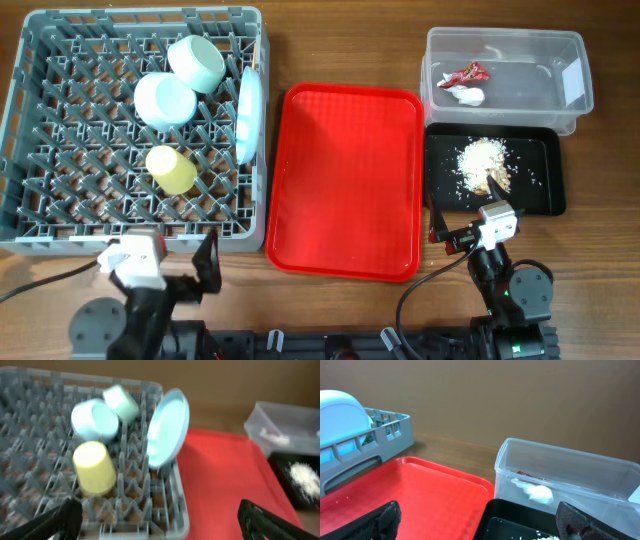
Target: Sort waste into correct bins and load items into the dishwasher rack
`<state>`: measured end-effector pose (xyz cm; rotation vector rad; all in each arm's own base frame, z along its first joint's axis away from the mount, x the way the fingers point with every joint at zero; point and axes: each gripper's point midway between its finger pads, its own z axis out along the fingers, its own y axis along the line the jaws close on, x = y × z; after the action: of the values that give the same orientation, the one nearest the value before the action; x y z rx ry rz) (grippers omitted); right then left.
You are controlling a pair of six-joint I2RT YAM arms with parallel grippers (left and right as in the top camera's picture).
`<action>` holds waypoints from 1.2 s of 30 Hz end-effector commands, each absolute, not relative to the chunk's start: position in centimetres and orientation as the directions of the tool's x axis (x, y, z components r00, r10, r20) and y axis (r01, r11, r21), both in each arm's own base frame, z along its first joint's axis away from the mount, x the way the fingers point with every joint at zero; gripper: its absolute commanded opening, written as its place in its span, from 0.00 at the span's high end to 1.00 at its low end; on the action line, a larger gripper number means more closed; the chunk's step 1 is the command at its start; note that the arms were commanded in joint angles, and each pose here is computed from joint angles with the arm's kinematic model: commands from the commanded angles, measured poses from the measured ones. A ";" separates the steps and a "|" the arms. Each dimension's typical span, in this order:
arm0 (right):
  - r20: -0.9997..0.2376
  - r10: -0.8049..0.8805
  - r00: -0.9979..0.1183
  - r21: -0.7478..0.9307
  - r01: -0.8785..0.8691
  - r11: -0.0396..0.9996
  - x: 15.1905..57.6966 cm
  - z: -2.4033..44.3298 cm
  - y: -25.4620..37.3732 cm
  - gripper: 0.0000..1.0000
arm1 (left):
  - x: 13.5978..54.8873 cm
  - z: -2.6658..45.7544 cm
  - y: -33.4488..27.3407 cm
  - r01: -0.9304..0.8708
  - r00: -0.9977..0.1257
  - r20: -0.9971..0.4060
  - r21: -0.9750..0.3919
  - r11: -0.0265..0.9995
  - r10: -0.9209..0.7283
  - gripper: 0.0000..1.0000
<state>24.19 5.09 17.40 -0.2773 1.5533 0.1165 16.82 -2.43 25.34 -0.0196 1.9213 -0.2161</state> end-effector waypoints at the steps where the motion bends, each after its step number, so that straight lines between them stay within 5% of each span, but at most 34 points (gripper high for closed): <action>1: -0.994 -0.108 0.030 -0.112 -0.271 0.956 24.1 17.5 5.6 0.00 | 18.4 23.7 -2.6 0.111 -0.289 -0.950 -0.159 0.981 -0.121 0.00; 16: -0.994 -0.108 0.030 -0.112 -0.271 0.956 24.1 17.5 5.6 0.00 | 23.6 24.2 -1.8 0.136 0.186 -0.970 -0.131 0.982 -0.155 0.00; 36: -0.994 -0.108 0.030 -0.112 -0.271 0.956 24.1 17.5 5.6 0.00 | 24.6 15.8 -1.1 0.046 -0.081 -0.970 -0.233 0.972 -0.228 0.00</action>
<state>24.19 5.09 17.40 -0.2773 1.5533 0.1165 24.69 -1.21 17.23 -0.0781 1.5847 -0.1878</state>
